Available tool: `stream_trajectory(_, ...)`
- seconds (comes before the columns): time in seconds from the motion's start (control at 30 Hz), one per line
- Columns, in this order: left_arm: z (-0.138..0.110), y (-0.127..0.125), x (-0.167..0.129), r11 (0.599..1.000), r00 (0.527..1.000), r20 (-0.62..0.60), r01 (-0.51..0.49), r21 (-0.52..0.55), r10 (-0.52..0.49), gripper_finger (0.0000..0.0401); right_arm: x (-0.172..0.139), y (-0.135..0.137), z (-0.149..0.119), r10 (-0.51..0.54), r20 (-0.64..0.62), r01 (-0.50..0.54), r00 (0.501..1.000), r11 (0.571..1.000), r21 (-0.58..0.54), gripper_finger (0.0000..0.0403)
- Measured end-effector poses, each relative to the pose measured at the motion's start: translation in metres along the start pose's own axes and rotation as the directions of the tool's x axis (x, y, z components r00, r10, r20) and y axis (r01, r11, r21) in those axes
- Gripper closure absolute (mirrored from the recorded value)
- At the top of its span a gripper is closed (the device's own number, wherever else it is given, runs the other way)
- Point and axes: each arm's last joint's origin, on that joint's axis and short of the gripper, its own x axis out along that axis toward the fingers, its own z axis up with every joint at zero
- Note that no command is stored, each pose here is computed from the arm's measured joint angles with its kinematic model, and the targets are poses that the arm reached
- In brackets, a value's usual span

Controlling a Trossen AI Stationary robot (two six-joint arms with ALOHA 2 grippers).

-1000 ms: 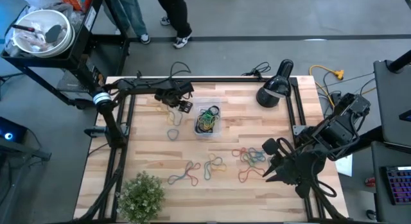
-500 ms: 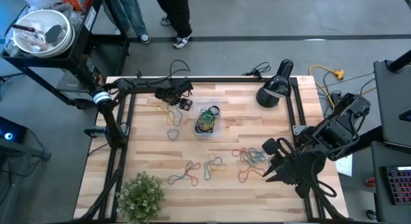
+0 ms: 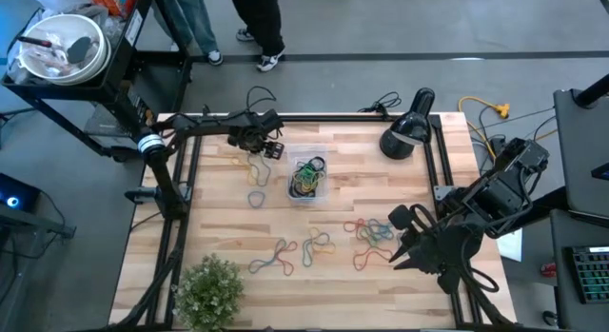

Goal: Pick and place rubber bands into bin
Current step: Put the green rubber band into the transparent bin

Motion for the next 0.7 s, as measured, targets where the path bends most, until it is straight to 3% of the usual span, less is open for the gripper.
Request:
stream_trajectory(0.37,0.005,0.007,0.002,0.994,0.995,-0.060,0.073,-0.086,-0.078,0.0161,0.000,0.000,0.000,0.000,0.002,0.000,1.000,1.000,0.000,0.0335)
stream_trajectory(0.7,0.010,0.015,0.003,0.988,0.995,-0.065,0.071,-0.139,-0.081,0.0161,0.000,0.000,0.000,0.000,0.002,0.000,1.000,1.000,0.000,0.0335)
